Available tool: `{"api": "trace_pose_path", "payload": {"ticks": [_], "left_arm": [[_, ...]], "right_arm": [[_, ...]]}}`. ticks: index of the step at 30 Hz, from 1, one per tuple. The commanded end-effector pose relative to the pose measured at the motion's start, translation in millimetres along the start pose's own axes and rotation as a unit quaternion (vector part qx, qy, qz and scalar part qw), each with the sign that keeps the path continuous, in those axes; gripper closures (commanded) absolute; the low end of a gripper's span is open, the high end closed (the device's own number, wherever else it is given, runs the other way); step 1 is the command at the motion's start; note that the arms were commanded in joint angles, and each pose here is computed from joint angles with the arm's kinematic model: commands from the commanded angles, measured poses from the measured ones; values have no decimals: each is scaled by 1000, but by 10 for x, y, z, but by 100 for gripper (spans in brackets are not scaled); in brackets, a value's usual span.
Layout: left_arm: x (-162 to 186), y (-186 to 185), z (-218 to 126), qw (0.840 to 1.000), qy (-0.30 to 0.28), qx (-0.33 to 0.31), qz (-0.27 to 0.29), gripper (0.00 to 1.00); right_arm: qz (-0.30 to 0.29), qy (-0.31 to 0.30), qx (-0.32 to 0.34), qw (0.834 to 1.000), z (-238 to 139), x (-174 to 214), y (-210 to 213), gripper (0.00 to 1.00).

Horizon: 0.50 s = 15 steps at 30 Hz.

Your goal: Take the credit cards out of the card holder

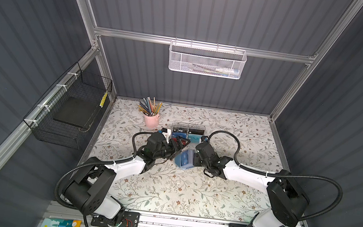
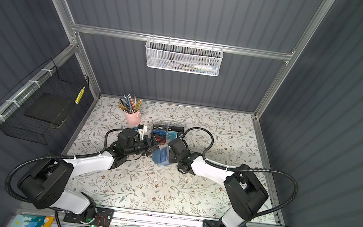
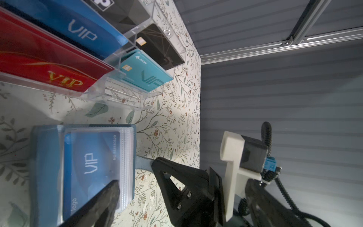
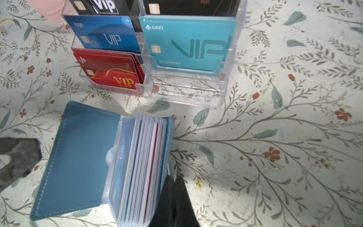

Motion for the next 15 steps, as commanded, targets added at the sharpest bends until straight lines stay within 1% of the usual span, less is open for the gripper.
{"api": "trace_pose_path", "payload": {"ticks": [1, 15], "left_arm": [[-47, -70, 64, 1000, -11, 22, -10, 0], [198, 629, 105, 998, 11, -57, -25, 0]], "right_arm": [[0, -3, 13, 1000, -21, 26, -77, 100], [10, 7, -2, 1000, 22, 117, -92, 100]]}}
Point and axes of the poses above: each gripper's point midway between its finger pads, its own z axis out along the fingers, its own y axis along the line the jaws close on, x = y × z, the point moved 4 cm from there along -z, back along the fingers, and after that the axes turned 3 degrees about z, right-handed, at the moved point
